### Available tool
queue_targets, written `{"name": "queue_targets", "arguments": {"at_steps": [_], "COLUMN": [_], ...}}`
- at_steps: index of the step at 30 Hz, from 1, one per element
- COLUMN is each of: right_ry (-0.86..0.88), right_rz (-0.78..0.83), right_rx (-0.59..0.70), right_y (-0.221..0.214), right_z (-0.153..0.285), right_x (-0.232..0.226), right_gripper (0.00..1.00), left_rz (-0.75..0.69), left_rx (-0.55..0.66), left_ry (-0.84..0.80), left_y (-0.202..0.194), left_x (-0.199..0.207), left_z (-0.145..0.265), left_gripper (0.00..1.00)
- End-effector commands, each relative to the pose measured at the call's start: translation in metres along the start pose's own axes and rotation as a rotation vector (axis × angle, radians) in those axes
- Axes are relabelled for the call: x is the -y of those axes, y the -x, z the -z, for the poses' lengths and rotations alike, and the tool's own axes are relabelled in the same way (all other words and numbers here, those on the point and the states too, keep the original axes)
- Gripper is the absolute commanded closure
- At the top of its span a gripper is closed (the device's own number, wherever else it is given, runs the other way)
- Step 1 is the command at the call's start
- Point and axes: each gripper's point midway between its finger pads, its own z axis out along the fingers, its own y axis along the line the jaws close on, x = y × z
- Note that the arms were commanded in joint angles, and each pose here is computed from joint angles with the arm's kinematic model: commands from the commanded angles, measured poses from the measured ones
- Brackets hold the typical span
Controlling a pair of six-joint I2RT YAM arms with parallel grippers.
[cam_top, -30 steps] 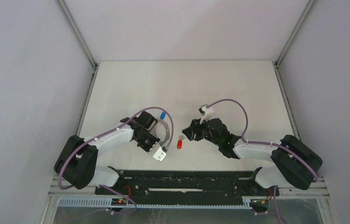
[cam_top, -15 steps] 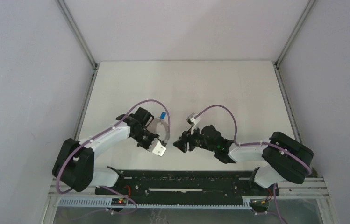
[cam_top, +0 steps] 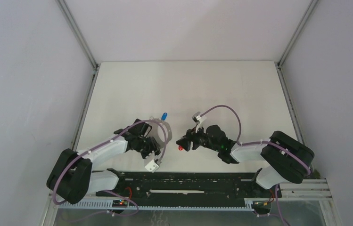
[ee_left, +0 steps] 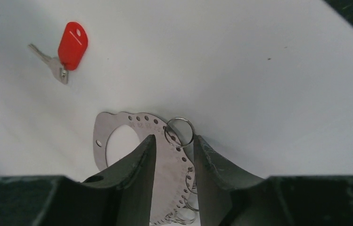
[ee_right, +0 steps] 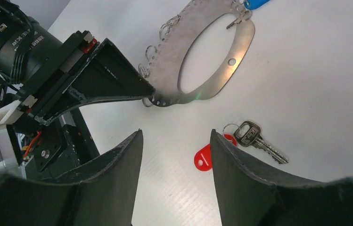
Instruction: Put the keys on the keyring
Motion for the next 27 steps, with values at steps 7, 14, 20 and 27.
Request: {"name": "queue_targets", "arguments": {"at_steps": [7,14,20,27], "right_ry": [0.044,0.047,0.05,0.059], "right_rz": [-0.042,-0.054,-0.06,0.048], "right_rx": [0.047,0.022,-0.004,0.005], "right_y": [0.015,0.013,0.011,0.015], "right_z": [0.001,-0.007,-0.021,-0.021], "right_x": [0.002,0.007,0.01,0.009], "right_gripper": [0.35,0.33,0.32,0.31], "left_rz": [-0.236,-0.348,-0.38,-0.211], "left_rx": [-0.077,-0.045,-0.043,-0.018], "left_ry": [-0.15,-0.093,0.066,0.206], "left_y": [-0.021,-0.012,-0.005,0.002], "left_x": [0.013,0.008,-0.015,-0.042], "left_z": [-0.002,-0.01,-0.012,0.005], "left_gripper": [0.64,0.84,1.0,1.0]}}
